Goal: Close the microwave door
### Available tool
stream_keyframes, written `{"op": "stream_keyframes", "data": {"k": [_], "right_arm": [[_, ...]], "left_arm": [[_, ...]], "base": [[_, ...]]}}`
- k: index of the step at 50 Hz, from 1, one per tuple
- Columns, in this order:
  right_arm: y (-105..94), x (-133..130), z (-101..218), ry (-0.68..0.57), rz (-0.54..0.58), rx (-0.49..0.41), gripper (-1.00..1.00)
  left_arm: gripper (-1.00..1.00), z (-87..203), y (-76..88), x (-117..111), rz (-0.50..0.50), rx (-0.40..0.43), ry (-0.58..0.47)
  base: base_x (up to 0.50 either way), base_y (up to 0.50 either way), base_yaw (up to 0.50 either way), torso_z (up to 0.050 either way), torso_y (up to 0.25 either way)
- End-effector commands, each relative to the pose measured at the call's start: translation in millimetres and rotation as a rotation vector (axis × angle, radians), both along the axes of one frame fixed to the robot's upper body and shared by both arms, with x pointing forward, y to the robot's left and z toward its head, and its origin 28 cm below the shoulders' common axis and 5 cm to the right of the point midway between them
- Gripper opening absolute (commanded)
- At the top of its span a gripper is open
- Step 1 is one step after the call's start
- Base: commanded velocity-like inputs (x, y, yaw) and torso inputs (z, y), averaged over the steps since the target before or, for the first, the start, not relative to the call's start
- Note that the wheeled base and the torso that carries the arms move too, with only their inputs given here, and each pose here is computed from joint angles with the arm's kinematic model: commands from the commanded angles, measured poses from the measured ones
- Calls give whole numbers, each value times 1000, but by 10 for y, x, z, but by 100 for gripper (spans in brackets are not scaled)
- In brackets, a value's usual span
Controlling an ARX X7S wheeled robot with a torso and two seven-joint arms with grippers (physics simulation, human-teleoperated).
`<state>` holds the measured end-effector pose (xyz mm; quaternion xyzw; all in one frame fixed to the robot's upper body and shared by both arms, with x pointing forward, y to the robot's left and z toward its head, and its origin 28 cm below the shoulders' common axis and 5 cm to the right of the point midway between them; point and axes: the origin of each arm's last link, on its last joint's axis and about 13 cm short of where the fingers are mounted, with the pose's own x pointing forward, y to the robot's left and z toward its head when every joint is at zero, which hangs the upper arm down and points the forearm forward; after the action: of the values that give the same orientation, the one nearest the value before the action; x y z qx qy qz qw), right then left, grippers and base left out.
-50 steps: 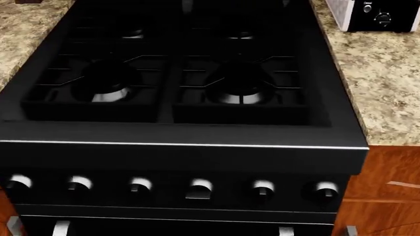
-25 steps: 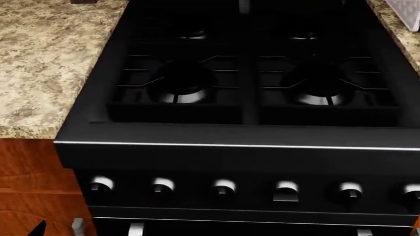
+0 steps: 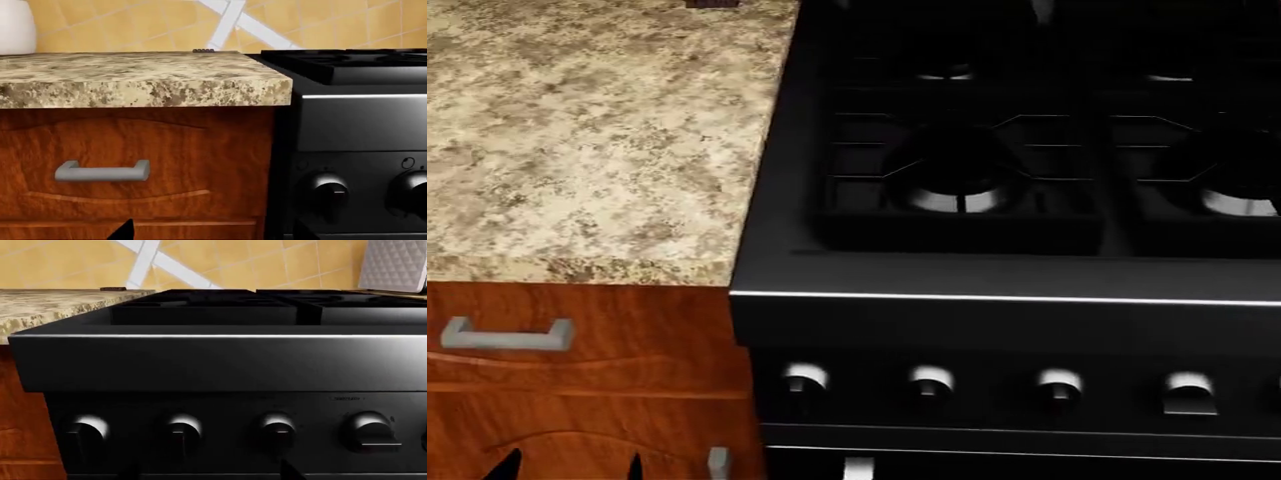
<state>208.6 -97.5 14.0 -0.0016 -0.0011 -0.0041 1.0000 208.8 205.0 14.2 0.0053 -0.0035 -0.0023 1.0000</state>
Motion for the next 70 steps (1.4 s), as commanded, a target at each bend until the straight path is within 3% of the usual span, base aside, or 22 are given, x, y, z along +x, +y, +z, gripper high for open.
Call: {"op": "stream_keyframes", "data": {"k": [1, 30, 48, 49, 50, 53, 54, 55, 63, 70], "right_arm": [[1, 1, -1, 3, 0, -2, 100], [-1, 5, 1, -6, -8, 7, 100], [30, 19, -31, 67, -4, -56, 100], [31, 14, -23, 57, -9, -62, 100], [33, 5, 1, 20, -13, -88, 100], [50, -18, 52, -21, 6, -113, 100], [93, -72, 202, -121, 22, -187, 100], [111, -105, 276, -167, 32, -202, 100], [173, -271, 641, -380, 59, -284, 100], [209, -395, 922, -491, 76, -248, 100]], "left_arm": [[100, -4, 0, 2, 0, -1, 0], [100, -2, 2, 0, -1, 3, -4], [100, 5, 1, -2, 1, 13, -18], [100, 20, -1, -8, 1, 25, -25], [100, 37, -12, -15, 0, 91, -27], [100, 94, -19, -46, -19, 121, -82], [100, 223, -22, -108, -17, 231, -156], [100, 297, -21, -144, -4, 271, -192], [100, 774, 75, -461, 61, 385, -428], [100, 1126, 130, -746, 101, 488, -562]], "base": [[0, 500, 0, 0, 0], [0, 500, 0, 0, 0], [0, 0, 0, 0, 0], [0, 0, 0, 0, 0], [0, 0, 0, 0, 0], [0, 0, 0, 0, 0], [0, 0, 0, 0, 0], [0, 0, 0, 0, 0], [0, 0, 0, 0, 0], [0, 0, 0, 0, 0]]}}
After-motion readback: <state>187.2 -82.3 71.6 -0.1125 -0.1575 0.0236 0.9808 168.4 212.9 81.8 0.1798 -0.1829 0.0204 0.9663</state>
